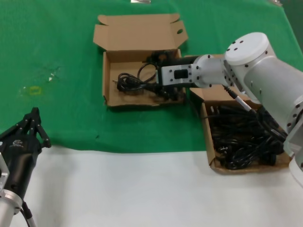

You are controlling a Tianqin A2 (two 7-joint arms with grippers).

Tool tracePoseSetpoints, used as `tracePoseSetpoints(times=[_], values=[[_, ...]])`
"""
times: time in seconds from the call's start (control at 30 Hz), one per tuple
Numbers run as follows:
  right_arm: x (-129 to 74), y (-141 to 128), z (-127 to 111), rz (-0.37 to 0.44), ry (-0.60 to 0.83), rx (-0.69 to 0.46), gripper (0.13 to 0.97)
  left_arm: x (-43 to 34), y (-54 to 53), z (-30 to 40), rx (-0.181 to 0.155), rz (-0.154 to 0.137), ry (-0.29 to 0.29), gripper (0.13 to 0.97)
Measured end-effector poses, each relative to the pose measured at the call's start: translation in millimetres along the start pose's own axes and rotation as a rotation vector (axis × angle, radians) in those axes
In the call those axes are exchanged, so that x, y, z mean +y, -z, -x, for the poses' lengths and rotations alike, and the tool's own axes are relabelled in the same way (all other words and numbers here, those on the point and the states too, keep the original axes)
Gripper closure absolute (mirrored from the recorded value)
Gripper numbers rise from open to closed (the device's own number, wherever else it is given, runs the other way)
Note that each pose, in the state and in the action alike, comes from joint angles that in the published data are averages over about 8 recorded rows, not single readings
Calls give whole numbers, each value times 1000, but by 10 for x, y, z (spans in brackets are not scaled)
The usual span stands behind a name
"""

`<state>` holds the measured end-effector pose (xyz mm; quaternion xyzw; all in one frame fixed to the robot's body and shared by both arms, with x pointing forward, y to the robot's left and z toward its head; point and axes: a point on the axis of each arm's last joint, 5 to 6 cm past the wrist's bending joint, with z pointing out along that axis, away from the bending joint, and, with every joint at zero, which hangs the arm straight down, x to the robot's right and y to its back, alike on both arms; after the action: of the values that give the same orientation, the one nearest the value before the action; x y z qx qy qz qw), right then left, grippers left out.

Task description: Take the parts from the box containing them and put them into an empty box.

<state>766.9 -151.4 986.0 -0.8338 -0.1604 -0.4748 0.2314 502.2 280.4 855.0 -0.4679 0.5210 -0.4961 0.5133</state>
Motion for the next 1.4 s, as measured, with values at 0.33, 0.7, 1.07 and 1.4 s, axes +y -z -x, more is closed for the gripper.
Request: tracePoseSetpoints(times=[0.33,0.7,1.07,1.4], values=[[103,79,-91,23,-13,24,504,0,0,0,0,0,0,953],[207,187,-216,30,-30,50,272,0,0,0,0,0,0,953],[299,289,-306,21,-45,72,176,0,0,0,0,0,0,951],[283,216,-150,5,-100,87,130,0,0,0,0,0,0,907]])
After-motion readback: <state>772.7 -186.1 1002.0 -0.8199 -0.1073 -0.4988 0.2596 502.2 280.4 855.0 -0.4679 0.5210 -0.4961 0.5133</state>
